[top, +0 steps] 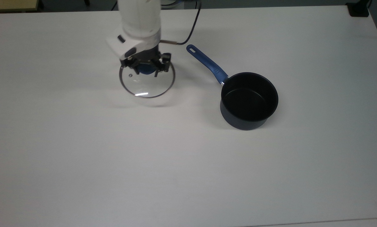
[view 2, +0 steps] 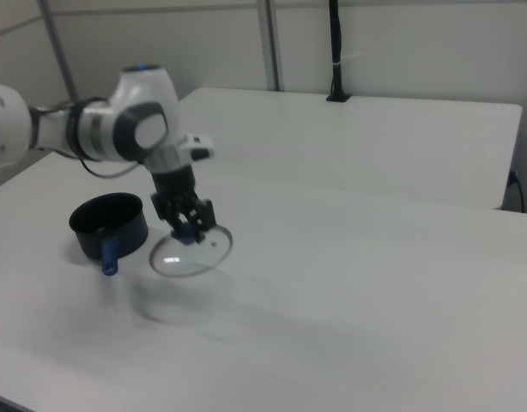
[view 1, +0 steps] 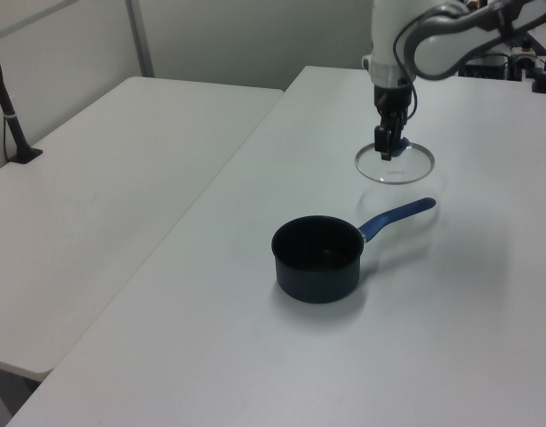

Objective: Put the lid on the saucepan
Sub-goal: 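Carry the lid over the saucepan opening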

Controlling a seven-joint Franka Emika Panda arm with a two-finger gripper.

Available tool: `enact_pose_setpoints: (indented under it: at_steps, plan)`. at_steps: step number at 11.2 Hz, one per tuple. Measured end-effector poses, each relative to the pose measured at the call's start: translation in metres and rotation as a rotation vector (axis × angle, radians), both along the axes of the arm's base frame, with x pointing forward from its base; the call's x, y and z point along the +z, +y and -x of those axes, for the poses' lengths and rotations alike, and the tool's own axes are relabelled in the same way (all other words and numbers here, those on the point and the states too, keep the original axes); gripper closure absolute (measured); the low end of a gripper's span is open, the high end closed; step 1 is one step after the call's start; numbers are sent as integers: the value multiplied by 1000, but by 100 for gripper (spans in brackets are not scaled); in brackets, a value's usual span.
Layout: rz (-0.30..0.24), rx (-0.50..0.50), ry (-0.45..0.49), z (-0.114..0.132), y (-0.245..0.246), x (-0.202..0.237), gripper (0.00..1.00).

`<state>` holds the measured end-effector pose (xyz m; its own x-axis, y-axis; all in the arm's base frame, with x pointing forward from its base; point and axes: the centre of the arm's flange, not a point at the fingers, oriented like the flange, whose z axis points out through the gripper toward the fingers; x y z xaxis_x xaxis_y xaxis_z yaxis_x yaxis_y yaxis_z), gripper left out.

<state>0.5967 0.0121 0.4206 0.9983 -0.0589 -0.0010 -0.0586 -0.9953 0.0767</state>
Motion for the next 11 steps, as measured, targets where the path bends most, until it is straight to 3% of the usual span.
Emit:
enact_pose_setpoints:
  at_steps: [2, 4, 7, 11]
  plan:
    - [-11, -18, -33, -8, 43, 38, 44]
    - [-38, -34, -76, -18, 116, 67, 44]
    - [-64, -91, -75, -28, 217, 45, 44]
    - [-87, -115, -81, -50, 259, 25, 44]
